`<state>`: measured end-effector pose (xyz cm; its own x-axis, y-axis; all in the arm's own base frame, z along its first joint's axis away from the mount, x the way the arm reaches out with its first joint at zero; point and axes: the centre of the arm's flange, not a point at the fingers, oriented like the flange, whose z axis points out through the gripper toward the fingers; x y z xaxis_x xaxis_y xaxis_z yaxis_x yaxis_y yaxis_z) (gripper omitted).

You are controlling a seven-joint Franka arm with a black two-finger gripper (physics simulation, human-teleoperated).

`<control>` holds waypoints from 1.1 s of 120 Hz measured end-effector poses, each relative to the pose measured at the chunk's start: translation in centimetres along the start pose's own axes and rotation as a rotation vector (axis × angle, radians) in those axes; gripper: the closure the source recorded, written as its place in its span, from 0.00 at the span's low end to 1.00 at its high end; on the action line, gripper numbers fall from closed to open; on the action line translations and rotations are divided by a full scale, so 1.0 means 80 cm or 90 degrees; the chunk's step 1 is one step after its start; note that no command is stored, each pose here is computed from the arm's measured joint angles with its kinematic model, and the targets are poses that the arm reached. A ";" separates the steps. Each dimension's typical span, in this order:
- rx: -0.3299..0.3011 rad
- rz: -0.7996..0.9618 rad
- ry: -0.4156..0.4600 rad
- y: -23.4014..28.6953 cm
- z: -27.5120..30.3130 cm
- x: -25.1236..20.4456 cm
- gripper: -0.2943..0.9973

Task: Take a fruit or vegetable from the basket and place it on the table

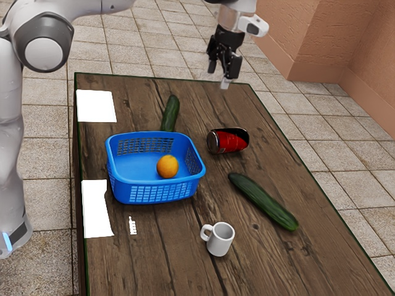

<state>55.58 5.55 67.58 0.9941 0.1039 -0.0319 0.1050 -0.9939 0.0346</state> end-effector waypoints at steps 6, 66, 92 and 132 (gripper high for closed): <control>0.000 -0.002 0.012 -0.002 -0.002 0.002 0.23; 0.006 0.098 0.067 0.106 -0.013 -0.010 0.23; 0.014 0.109 0.026 0.095 0.075 -0.065 0.23; -0.012 0.091 0.050 0.076 0.136 -0.086 0.23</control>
<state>49.09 -1.60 57.17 0.9979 -0.0357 0.0535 -0.0385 -0.9979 0.0513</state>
